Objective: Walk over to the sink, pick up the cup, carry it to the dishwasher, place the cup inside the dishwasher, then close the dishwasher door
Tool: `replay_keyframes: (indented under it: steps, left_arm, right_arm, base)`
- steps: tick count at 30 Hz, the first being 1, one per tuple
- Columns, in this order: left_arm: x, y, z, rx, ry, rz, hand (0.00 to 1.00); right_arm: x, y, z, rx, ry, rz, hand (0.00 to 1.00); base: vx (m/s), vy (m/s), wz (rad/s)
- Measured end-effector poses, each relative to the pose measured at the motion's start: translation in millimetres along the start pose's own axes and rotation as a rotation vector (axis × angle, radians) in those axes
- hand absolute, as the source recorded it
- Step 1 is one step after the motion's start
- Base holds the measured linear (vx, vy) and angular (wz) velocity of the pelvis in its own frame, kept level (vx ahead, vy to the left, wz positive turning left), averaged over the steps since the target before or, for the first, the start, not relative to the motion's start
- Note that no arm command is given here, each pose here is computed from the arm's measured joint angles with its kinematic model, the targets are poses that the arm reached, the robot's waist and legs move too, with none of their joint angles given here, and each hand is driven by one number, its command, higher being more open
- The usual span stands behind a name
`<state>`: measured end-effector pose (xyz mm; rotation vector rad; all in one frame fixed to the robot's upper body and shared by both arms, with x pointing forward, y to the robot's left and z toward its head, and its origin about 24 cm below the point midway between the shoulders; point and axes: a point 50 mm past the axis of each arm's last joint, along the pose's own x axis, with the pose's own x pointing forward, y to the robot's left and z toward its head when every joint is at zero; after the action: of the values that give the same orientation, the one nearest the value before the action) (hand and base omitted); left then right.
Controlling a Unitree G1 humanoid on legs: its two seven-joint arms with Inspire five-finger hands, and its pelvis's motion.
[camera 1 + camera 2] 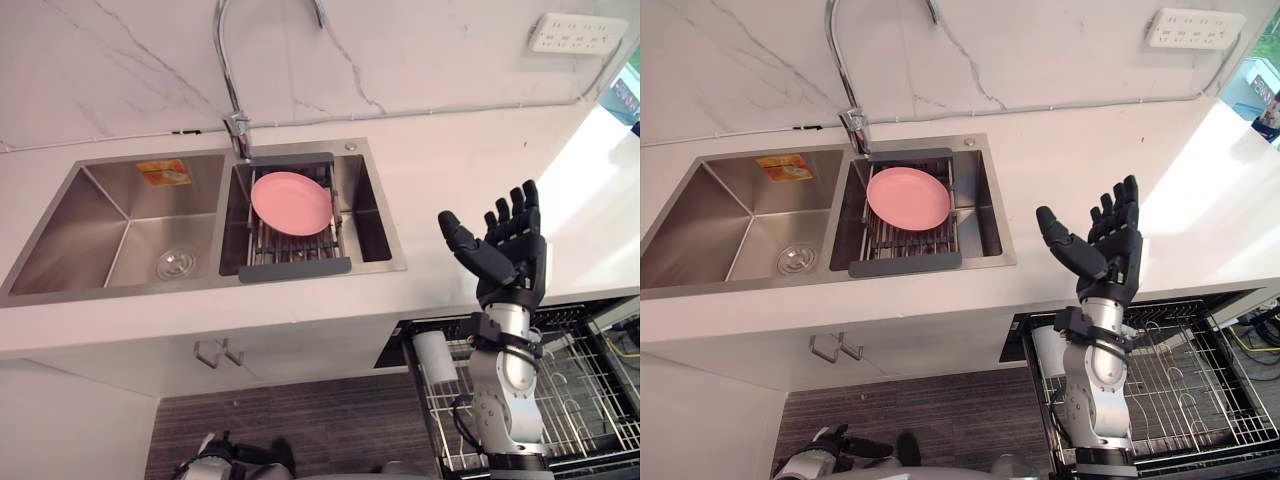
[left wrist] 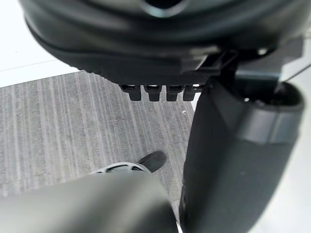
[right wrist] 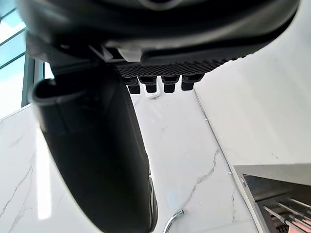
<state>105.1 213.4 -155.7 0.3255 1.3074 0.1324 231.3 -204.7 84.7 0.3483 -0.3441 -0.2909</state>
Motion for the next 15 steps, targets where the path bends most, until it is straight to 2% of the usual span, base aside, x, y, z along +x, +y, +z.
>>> replay_keyframes:
  steps: [9,10,15]
  left_arm:
    - [0.4,1.2,-6.2,-0.099,0.015,-0.033,1.0]
    - [0.6,3.2,-3.2,-0.181,0.005,-0.036,1.0]
    - [0.4,1.3,0.3,-0.248,-0.01,-0.044,1.0]
  right_arm:
    - [-1.4,4.0,7.7,0.019,-0.029,0.044,1.0]
    - [-0.5,4.7,12.4,0.018,-0.048,0.051,1.0]
    - [9.0,-8.8,25.4,0.027,-0.102,-0.011,1.0]
  base:
    - [-0.05,0.023,0.13]
    - [-0.07,0.014,0.17]
    - [-0.09,0.047,0.27]
